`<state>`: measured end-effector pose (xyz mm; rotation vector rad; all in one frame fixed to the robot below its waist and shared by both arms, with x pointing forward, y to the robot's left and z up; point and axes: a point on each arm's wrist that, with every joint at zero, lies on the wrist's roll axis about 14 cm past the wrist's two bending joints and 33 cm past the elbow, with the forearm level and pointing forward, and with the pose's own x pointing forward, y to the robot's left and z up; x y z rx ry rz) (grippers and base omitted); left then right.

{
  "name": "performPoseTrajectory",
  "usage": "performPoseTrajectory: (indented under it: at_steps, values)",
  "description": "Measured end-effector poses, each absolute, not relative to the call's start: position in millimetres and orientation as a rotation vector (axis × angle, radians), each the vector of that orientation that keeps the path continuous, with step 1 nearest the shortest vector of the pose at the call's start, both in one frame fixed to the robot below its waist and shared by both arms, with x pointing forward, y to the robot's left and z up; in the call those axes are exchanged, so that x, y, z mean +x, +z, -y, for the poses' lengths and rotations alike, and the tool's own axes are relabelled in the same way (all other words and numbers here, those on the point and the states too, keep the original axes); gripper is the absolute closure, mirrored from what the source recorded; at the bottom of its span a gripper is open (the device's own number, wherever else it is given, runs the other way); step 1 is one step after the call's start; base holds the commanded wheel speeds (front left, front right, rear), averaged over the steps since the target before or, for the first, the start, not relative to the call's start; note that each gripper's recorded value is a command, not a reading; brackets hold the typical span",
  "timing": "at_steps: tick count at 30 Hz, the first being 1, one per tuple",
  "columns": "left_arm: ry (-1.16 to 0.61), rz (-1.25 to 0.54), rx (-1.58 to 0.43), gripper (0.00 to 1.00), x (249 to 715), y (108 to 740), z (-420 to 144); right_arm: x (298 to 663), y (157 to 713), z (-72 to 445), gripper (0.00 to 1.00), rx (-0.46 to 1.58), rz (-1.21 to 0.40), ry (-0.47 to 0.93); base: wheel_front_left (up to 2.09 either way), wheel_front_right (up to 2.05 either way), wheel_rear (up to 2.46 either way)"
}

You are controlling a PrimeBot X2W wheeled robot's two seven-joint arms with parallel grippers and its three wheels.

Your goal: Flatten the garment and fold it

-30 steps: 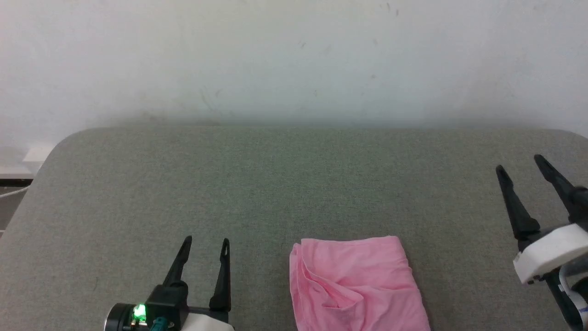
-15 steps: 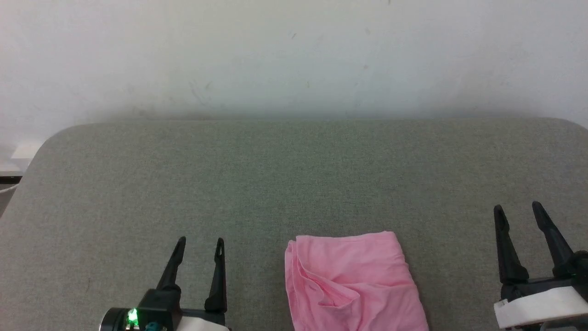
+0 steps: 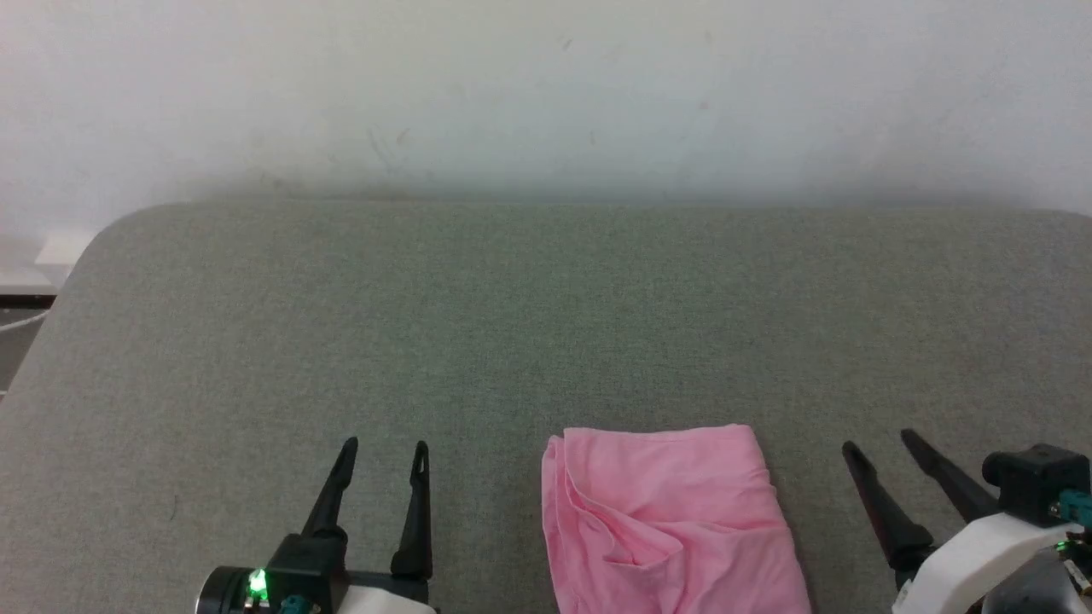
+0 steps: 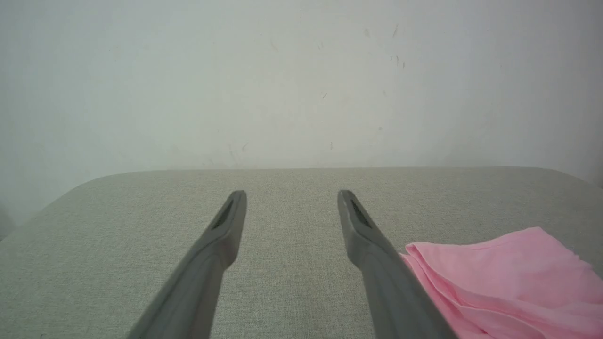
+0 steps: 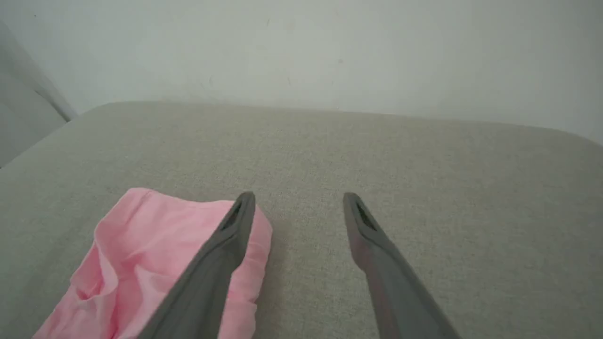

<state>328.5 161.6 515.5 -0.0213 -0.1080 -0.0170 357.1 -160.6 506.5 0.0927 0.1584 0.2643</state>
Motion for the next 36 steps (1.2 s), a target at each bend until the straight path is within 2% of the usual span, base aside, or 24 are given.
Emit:
performPoseTrajectory:
  at_steps: [6,12,20,25,26,28,36]
  values:
    - [-0.015,0.081,-0.015,0.00,335,508,-162,341,458,137,0.00,0.209,-0.540,0.402,0.00,0.00,0.00]
    - [-0.013,0.059,-0.014,0.00,342,501,-162,336,428,118,0.00,0.297,-0.771,0.476,0.00,0.00,0.00]
    - [0.016,0.030,0.001,0.00,345,493,-171,335,389,87,0.00,0.302,-0.945,0.545,0.00,0.00,0.00]
    - [0.039,0.010,0.006,0.00,341,487,-177,340,379,66,0.00,0.289,-0.957,0.591,0.00,0.00,0.00]
    - [0.042,0.008,0.006,0.00,341,486,-178,340,377,62,0.38,0.272,-0.959,0.603,0.00,0.00,0.00]
    - [0.047,0.005,0.007,0.00,339,486,-179,342,375,59,1.00,0.243,-0.945,0.612,0.00,0.00,0.00]
    - [0.008,0.025,0.001,0.00,343,491,-167,354,384,69,1.00,0.076,-0.831,0.618,0.00,0.00,0.00]
